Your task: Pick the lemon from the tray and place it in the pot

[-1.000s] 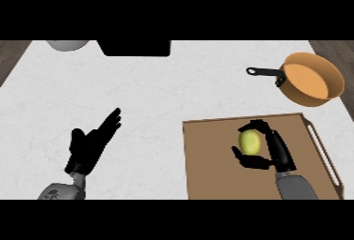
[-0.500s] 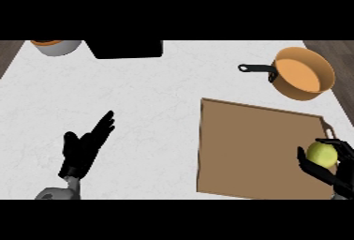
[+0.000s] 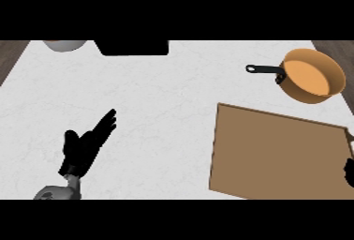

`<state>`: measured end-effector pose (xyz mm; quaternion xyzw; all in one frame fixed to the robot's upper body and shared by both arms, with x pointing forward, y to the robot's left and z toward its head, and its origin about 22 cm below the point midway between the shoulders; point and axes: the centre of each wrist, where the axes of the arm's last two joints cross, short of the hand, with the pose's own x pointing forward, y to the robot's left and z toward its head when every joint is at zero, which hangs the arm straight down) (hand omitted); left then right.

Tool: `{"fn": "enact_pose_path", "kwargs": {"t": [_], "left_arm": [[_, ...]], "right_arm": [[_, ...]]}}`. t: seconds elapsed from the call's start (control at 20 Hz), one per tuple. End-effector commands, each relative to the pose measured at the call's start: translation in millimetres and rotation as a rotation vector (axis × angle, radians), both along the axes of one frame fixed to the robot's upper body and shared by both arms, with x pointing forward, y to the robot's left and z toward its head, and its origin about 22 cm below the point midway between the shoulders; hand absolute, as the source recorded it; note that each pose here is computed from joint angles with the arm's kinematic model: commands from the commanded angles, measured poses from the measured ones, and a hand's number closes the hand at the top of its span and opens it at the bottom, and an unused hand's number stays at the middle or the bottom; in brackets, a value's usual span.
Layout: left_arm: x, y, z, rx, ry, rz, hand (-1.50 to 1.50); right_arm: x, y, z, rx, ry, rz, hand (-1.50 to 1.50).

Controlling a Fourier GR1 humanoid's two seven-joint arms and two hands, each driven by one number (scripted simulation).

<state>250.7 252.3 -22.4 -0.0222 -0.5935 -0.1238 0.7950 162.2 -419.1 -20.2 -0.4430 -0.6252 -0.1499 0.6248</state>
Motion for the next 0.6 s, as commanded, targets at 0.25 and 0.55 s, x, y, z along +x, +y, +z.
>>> {"fn": "enact_pose_path", "kwargs": {"t": [0.25,0.55], "left_arm": [[17.9,-13.3,13.1,-0.002,0.003,-0.005,0.0],[7.8,-6.8,-4.0,0.001,-0.002,-0.027,0.0]], "right_arm": [[11.0,16.2,87.7,-0.231,0.085,-0.088,1.5],[52.5,28.4,149.7,-0.299,0.162,-0.116,1.5]]}}
